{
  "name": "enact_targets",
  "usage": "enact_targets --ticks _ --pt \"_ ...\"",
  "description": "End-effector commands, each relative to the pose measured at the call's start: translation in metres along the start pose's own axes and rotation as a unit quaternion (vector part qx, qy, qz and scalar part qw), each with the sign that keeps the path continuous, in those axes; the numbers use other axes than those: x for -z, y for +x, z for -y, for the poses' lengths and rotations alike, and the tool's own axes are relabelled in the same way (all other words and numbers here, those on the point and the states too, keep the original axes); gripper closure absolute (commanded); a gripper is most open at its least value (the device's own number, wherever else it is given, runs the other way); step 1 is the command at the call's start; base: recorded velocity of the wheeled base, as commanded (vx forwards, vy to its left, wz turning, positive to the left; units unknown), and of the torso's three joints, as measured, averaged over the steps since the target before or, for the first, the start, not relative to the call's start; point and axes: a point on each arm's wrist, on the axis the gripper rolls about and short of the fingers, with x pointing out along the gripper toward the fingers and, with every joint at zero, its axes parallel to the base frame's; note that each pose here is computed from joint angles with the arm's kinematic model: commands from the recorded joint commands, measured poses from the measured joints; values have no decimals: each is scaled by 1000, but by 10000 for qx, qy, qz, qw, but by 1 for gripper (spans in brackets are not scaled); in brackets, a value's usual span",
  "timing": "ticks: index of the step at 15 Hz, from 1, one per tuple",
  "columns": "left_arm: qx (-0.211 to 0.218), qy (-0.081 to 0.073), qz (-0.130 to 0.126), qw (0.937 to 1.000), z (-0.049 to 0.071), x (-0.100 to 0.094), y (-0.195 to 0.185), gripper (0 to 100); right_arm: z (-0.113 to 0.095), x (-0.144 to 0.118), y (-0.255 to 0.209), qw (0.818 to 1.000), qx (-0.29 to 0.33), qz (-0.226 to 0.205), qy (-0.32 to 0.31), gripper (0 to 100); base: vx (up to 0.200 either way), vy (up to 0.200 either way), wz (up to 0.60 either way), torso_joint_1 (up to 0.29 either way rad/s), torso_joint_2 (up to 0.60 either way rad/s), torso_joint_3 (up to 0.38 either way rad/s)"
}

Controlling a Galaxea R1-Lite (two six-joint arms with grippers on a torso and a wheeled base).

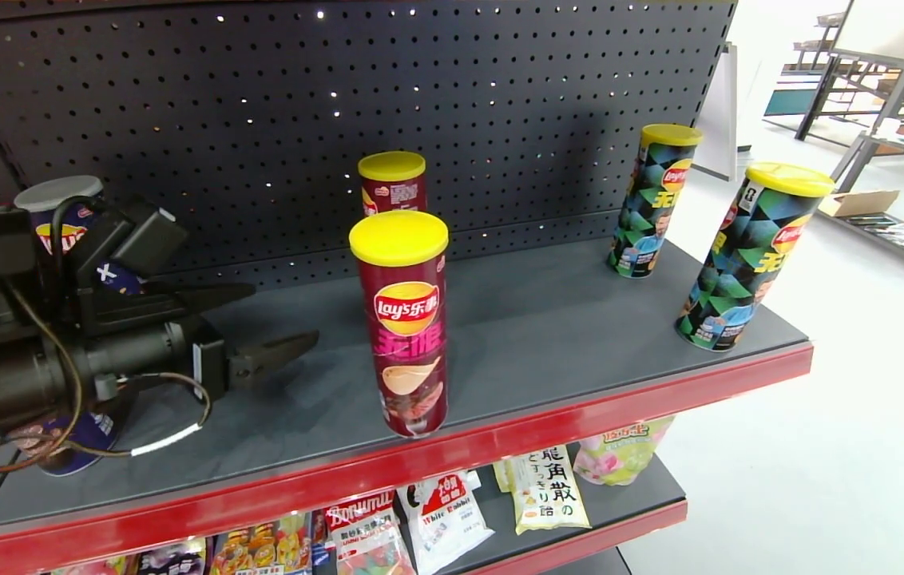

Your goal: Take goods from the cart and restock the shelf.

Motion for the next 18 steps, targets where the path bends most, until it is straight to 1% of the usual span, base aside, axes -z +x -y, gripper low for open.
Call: enact_targets --ticks 1,3,4,5,6,7,8,9,10,11,12,13,14,15,16,17,18 --pt "0 109 234 9997 15 -6 -33 0 0 0 0 10000 -3 4 -1 0 0 0 0 0 0 0" --pt "80 129 244 9996 33 -9 -68 0 0 0 0 10000 -3 4 -1 0 0 0 0 0 0 0" --pt "83 140 274 9995 37 -10 -80 0 0 0 0 10000 -3 4 -8 0 0 0 0 0 0 0" --pt "69 175 357 9992 48 -9 -106 0 0 0 0 10000 -3 4 -1 0 0 0 0 0 0 0" --pt "47 201 441 9988 52 -9 -118 0 0 0 0 10000 -3 4 -1 0 0 0 0 0 0 0" --pt "-24 199 667 9976 60 -9 -137 0 0 0 0 10000 -3 4 -1 0 0 0 0 0 0 0" --pt "-127 93 883 9960 65 -10 -151 0 0 0 0 10000 -3 4 -1 0 0 0 0 0 0 0" --pt "-360 -66 1079 9935 69 -9 -163 0 0 0 0 10000 -3 4 -1 0 0 0 0 0 0 0" --pt "-693 -259 1209 9899 71 -7 -171 0 0 0 0 10000 -3 4 -1 0 0 0 0 0 0 0" --pt "-950 -449 1313 9858 72 -6 -177 0 0 0 0 10000 -3 4 -1 0 0 0 0 0 0 0" --pt "-1380 -727 1440 9772 74 2 -185 0 0 0 0 10000 -3 4 -1 0 0 0 0 0 0 0" --pt "-1577 -742 1481 9735 77 8 -191 0 0 0 0 10000 -3 4 -1 0 0 0 0 0 0 0" --pt "-1642 -768 1383 9737 79 14 -194 0 0 0 0 10000 -3 4 -1 0 0 0 0 0 0 0" --pt "-1686 -730 1336 9739 82 19 -199 0 0 0 0 10000 -3 4 -1 0 0 0 0 0 0 0" --pt "-1740 -667 1299 9739 83 21 -201 0 0 0 0 10000 -3 4 -1 0 0 0 0 0 0 0" --pt "-1816 -506 1313 9733 85 22 -206 0 0 0 0 10000 -3 4 -1 0 0 0 0 0 0 0" --pt "-2012 -466 1344 9692 86 24 -209 0 0 0 0 10000 -3 4 -1 0 0 0 0 0 0 0"
